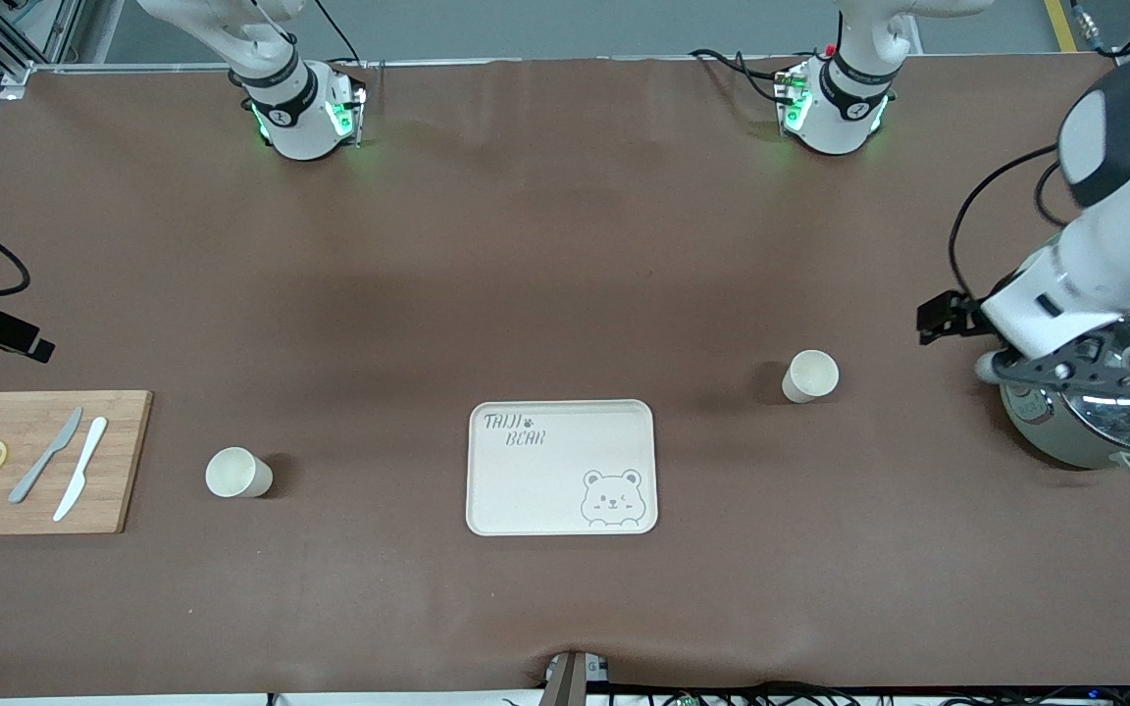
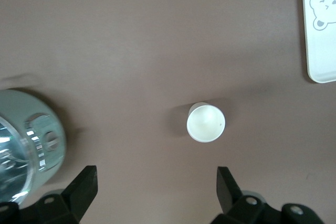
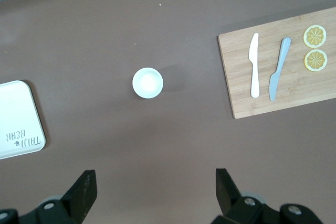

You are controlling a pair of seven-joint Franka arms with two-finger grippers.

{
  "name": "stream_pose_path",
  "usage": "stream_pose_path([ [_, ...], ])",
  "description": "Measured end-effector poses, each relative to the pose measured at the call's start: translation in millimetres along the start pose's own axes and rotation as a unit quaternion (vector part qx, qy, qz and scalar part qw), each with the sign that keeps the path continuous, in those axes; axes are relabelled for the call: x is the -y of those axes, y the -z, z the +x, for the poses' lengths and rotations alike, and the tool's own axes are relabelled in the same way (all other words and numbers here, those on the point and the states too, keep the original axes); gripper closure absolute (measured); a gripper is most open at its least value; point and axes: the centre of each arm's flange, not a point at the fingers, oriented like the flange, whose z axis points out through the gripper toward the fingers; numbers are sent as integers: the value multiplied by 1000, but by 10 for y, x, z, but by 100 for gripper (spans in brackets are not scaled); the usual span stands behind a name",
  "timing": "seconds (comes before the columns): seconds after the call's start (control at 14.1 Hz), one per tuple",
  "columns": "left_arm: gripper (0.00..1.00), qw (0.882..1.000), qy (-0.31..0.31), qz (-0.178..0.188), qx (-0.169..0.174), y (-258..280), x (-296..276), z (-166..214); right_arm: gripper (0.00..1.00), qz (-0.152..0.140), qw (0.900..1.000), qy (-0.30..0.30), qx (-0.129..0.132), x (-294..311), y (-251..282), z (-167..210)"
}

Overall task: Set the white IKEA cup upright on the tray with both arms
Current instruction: 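Reach the left gripper down to the white cup beside the pot, then grasp the cup with the left gripper while the right gripper reaches the other cup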

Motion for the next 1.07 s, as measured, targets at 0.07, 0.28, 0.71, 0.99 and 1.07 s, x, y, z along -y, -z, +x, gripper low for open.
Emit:
stream_pose_path([
  [0.07, 0, 1000, 2, -5, 0, -230, -46, 15, 0, 0, 1000, 0, -1, 1, 2, 2],
  [0.28, 0, 1000, 10, -10, -1, -830, -260, -50, 0, 0, 1000, 0, -2, 3, 2, 4],
  [0.71, 0, 1000, 8, -11, -21, -1812, -370, -396, 0, 3, 1000, 13, -3, 179, -183, 86],
  [0.99, 0, 999, 9, -10, -29, -2039, -322, -531, 0, 12, 999, 35, -4, 605, -599, 241],
  [1.07, 0, 999, 9, -10, -35, -2068, -302, -545, 0, 16, 999, 38, -3, 668, -716, 284],
])
